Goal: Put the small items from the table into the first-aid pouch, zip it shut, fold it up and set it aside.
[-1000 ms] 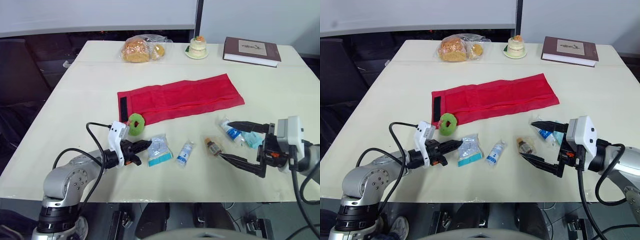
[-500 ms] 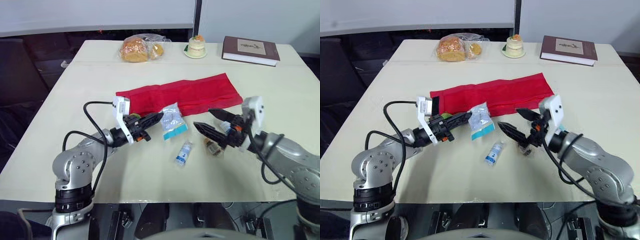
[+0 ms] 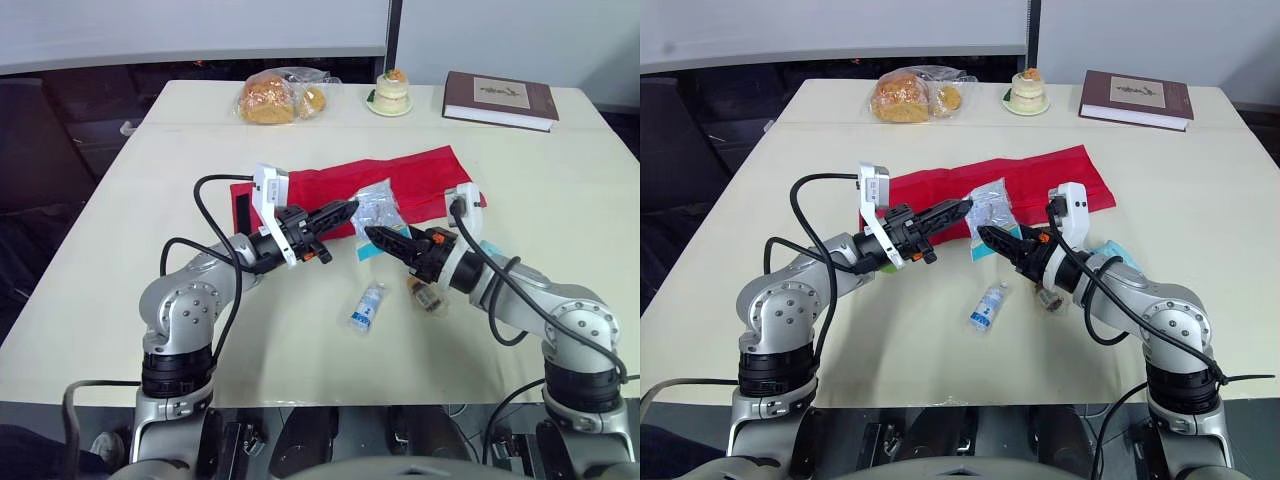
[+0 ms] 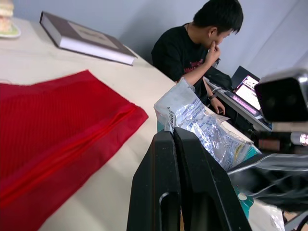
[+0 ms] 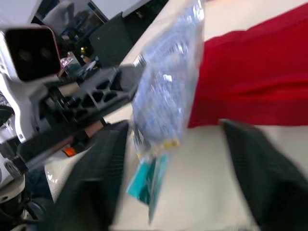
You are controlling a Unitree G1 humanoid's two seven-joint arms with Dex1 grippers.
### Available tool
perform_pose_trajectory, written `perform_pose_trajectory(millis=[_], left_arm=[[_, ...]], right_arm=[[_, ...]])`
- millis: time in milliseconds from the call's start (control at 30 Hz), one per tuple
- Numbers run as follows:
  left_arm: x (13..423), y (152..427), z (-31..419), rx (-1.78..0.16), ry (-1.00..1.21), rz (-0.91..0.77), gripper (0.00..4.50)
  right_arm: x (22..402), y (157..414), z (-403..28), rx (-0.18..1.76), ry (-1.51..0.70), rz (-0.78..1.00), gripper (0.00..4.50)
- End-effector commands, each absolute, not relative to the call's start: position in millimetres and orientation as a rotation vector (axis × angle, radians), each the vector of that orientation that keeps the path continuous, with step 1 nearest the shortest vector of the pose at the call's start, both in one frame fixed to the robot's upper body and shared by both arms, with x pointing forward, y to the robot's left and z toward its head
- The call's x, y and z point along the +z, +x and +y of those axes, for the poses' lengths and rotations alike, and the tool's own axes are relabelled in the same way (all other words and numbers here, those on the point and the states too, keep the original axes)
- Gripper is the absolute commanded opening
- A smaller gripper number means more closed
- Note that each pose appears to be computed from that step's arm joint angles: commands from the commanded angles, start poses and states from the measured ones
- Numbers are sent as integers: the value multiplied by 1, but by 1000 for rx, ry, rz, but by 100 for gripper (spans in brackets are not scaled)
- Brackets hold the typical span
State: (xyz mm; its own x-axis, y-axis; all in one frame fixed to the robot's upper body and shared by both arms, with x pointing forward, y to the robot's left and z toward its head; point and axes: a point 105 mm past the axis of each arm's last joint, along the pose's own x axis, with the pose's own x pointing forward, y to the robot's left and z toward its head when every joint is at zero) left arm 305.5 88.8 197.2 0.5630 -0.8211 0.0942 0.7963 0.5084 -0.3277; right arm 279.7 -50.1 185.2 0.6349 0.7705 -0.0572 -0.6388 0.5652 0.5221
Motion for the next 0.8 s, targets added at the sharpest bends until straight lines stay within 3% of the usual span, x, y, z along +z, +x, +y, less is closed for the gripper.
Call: perform_pose_trajectory(millis=[33,100,133,567,667,700,800], left_arm=[[206,303,88,-998,-338,31,0],[205,304,89,-995,-337,33,0],[204,304,89,-994,-335,36,0],[194,304,93,-984,-331,89,0],[190,309,103,-949,-310,112,72],[190,312,110,-924,-286,110,132],[190,318,125,-875,-230,101,233]], right_arm=[[197,275,-48,866,499,251,97],[199,275,-47,866,500,249,13],[200,275,-47,866,501,245,1],[211,277,-44,858,523,218,0],[211,278,-48,841,522,214,0],[210,278,-51,834,522,213,0],[208,277,-55,824,521,213,0]])
